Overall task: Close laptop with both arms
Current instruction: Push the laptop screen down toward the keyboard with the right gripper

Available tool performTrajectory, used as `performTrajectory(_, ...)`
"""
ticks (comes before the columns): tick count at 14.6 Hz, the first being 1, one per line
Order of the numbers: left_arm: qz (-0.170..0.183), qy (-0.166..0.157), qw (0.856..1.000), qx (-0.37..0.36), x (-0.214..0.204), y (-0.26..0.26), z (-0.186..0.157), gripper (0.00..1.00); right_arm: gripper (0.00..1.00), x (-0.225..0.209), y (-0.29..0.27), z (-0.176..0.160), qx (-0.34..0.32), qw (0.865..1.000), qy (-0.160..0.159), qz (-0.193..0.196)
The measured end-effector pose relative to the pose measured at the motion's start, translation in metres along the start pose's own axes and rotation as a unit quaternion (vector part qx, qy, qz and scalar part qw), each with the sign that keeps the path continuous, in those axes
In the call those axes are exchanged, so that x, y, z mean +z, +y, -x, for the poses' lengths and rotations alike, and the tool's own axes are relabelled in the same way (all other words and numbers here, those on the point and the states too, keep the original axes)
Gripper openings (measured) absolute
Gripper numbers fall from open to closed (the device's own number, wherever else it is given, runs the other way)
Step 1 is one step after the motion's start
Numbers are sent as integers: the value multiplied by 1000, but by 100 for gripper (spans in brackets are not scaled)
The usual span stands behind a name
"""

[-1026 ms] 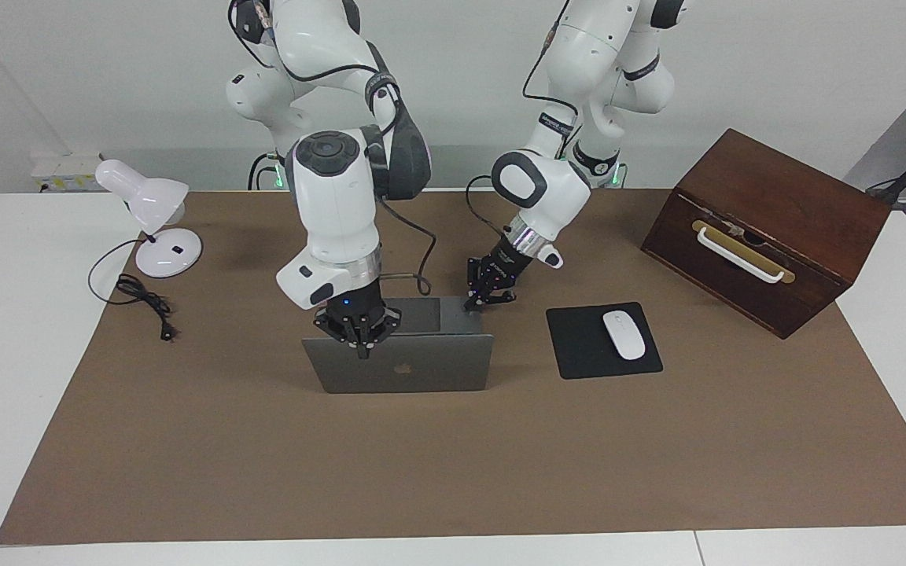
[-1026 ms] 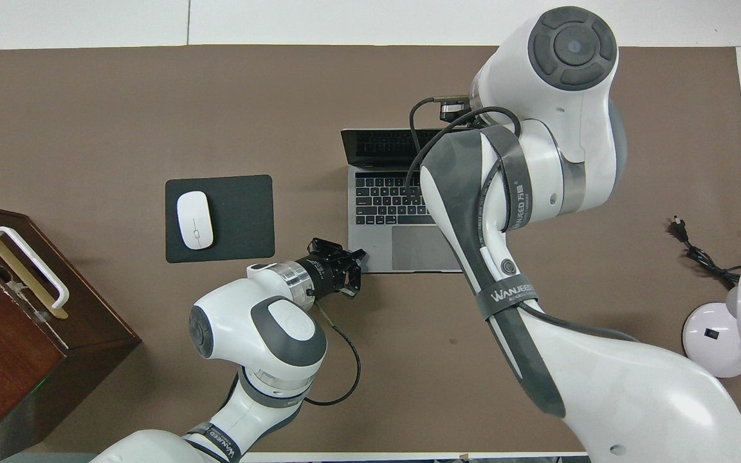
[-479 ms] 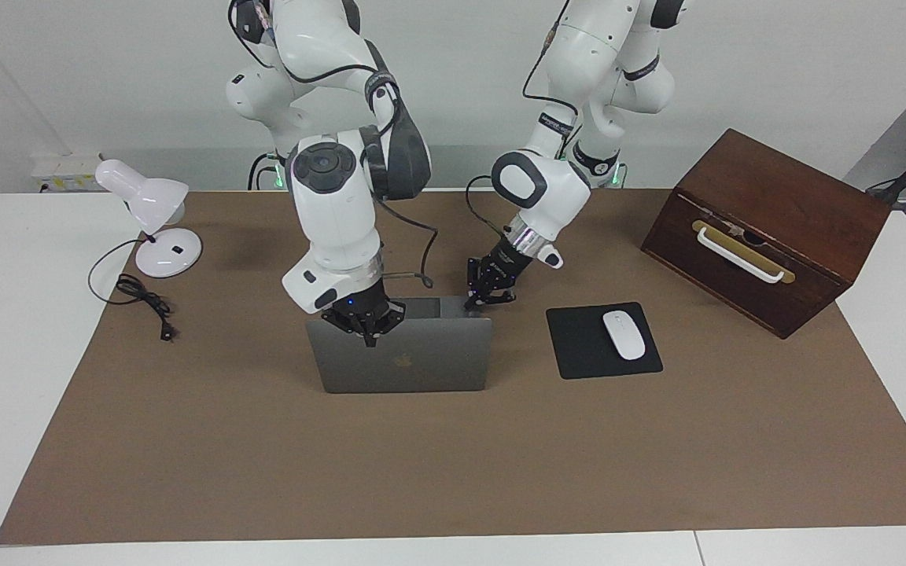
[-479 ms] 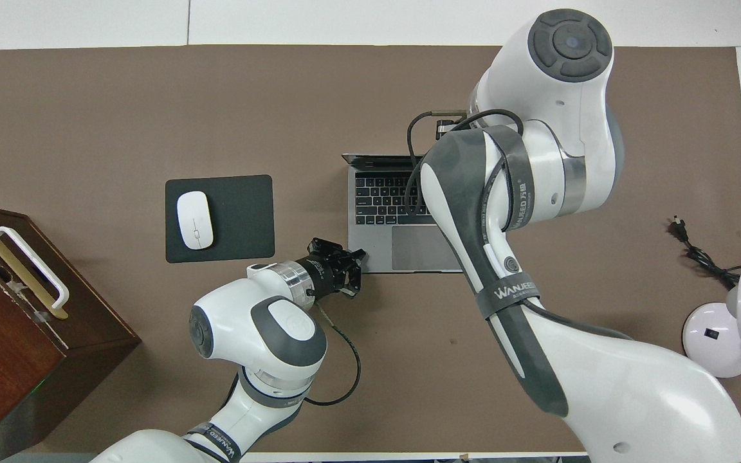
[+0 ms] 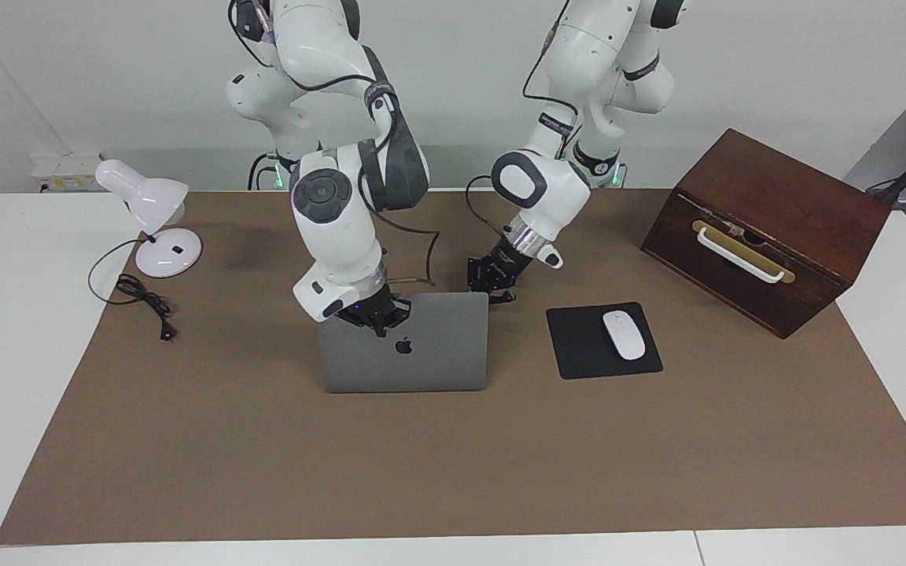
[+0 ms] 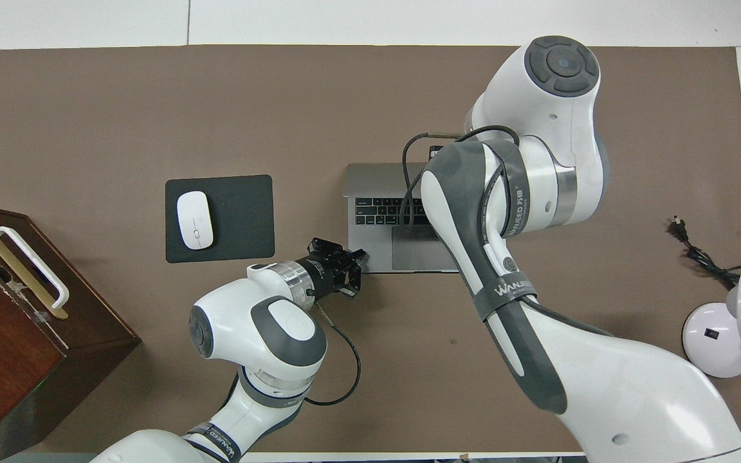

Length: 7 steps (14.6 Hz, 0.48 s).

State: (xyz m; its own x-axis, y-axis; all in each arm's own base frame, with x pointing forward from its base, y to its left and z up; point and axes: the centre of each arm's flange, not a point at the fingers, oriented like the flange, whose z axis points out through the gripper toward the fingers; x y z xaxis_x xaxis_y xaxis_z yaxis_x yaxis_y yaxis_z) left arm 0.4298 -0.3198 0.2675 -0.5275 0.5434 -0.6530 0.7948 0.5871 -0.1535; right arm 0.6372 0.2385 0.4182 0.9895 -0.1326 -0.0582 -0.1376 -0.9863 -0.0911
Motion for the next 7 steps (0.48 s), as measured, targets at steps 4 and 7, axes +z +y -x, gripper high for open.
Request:
performTrajectory(4, 0, 0, 1000, 0, 0, 0, 0, 1, 1, 11, 4, 9, 3, 1000, -19, -4)
performTrajectory(7, 0, 0, 1000, 0, 0, 0, 0, 1, 1, 19, 7, 15, 4, 1000, -31, -5)
